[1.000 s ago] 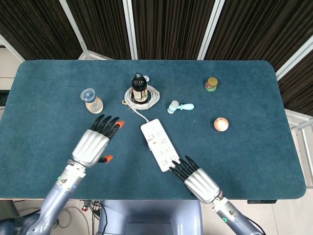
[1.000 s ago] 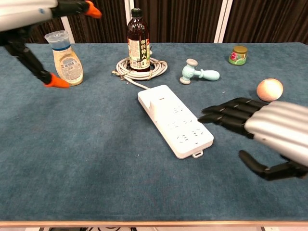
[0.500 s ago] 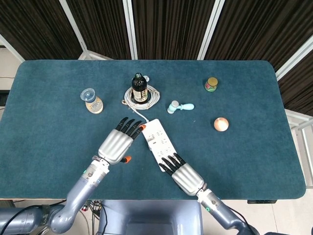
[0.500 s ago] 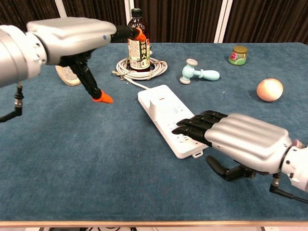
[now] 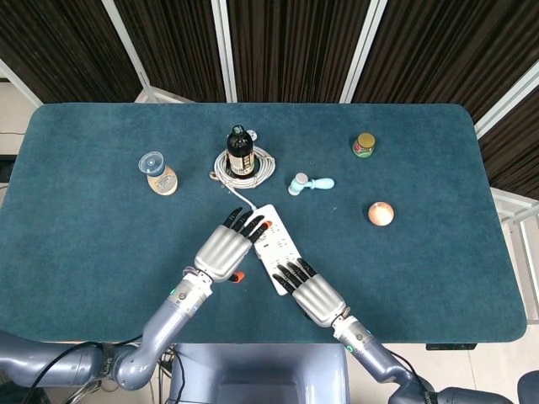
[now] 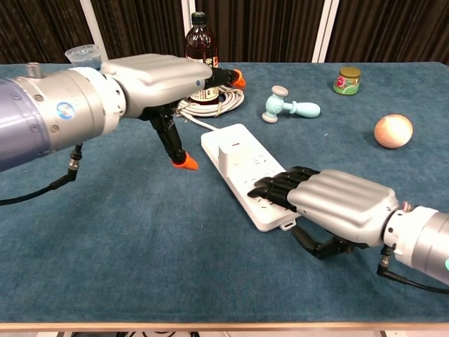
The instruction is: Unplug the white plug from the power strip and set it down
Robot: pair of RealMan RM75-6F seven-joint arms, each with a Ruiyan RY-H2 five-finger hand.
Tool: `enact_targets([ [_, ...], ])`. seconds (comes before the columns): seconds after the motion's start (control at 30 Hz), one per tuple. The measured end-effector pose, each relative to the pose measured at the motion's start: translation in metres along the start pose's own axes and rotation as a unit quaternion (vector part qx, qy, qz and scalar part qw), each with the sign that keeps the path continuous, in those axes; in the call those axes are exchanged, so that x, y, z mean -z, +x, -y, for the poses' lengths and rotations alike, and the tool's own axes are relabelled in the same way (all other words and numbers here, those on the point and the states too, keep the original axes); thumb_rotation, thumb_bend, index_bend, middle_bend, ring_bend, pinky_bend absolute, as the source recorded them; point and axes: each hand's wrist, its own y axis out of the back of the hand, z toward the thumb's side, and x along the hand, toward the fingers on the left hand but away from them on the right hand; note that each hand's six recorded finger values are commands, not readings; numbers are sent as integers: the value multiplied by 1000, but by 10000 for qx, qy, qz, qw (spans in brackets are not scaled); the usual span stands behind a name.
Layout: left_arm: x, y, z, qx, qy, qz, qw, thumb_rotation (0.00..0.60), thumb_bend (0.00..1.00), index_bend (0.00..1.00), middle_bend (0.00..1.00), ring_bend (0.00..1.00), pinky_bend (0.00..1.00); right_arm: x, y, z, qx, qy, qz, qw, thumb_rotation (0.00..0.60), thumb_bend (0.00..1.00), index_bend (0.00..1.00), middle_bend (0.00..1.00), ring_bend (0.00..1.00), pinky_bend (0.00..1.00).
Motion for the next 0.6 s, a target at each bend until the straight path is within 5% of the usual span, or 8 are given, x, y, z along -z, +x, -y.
enact_targets([
  [0.6, -10, 9, 12, 203, 16, 15, 9998, 600, 33, 87, 73, 1, 0, -2, 1, 7, -57, -5, -13, 10000, 600, 709, 0, 0, 0, 0],
])
